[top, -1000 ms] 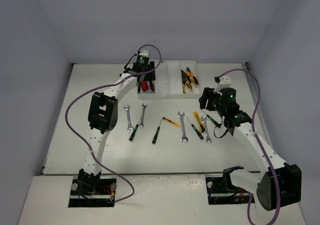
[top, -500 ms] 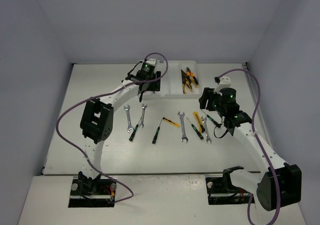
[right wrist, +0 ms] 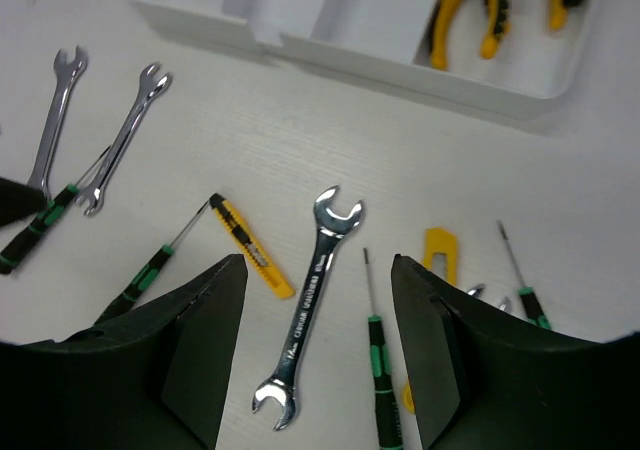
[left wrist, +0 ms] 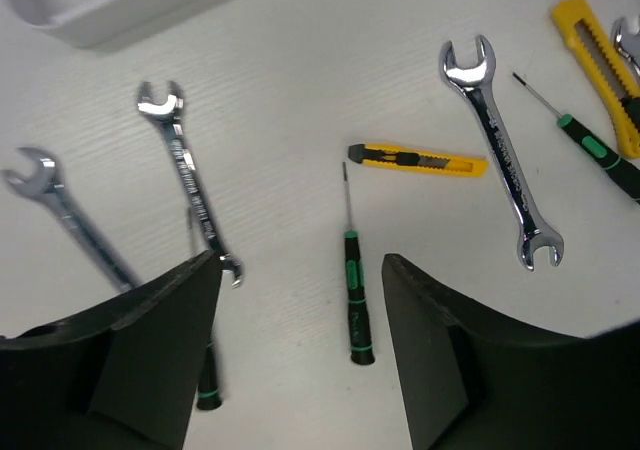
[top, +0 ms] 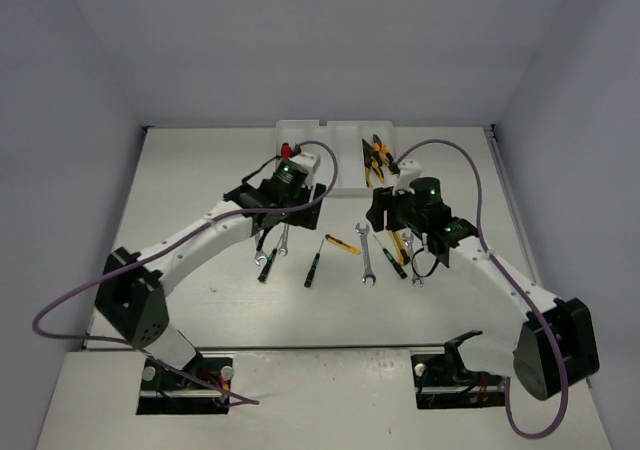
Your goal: Sort the tools into containers
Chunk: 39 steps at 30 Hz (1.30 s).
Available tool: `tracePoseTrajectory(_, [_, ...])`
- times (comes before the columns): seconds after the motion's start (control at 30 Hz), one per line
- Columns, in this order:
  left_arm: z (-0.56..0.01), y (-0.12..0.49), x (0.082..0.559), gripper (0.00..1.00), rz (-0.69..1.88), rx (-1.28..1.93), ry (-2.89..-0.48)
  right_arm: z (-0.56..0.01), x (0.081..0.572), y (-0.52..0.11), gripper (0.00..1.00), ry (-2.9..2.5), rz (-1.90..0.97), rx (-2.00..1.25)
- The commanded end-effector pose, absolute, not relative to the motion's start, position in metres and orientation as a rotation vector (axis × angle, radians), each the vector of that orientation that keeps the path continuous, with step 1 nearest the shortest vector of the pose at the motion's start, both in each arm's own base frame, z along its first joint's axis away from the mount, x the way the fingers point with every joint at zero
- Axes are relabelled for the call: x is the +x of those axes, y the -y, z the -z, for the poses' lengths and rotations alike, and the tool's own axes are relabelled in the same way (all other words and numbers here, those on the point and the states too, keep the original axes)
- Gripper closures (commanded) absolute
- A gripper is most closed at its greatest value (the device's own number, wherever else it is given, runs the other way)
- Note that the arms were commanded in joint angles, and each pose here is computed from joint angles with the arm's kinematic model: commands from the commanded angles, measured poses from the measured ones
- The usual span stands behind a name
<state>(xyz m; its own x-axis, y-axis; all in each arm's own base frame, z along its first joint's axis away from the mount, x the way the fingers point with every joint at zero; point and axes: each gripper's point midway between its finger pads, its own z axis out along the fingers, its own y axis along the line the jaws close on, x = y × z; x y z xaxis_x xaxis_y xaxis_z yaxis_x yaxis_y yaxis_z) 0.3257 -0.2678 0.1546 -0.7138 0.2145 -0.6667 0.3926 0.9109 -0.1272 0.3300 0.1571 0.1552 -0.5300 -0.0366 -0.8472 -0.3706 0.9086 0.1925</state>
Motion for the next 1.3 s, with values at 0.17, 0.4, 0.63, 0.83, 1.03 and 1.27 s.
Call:
tracePoseTrajectory(0.17, [-0.253, 0.184, 0.305, 0.25, 0.238, 0.256, -2.172, -0.134, 0.331, -0.217, 0.43, -2.121, -0.493, -0.530])
tracePoseTrajectory(0.4, [-0.255, 0.161, 0.278, 0.24, 0.267, 0.282, -2.210, -0.113, 0.338, -0.180, 0.44, -2.227, -0.276, -0.325])
tracePoseTrajectory(0.63, [-0.260, 0.140, 0.275, 0.23, 0.259, 0.285, -2.198, -0.081, 0.343, -0.118, 0.44, -2.362, -0.147, -0.073])
tracePoseTrajectory(0.83, [-0.246, 0.127, 0.273, 0.23, 0.185, 0.320, -2.212, -0.048, 0.342, -0.109, 0.45, -2.461, -0.134, -0.059])
tracePoseTrajectory(1.03, [-0.231, 0.109, 0.274, 0.23, 0.089, 0.311, -2.234, -0.019, 0.336, -0.108, 0.46, -2.551, -0.121, -0.045])
tracePoseTrajectory(1.27, [-0.225, 0.105, 0.274, 0.23, 0.092, 0.301, -2.254, -0.010, 0.333, -0.113, 0.54, -2.587, -0.148, -0.044])
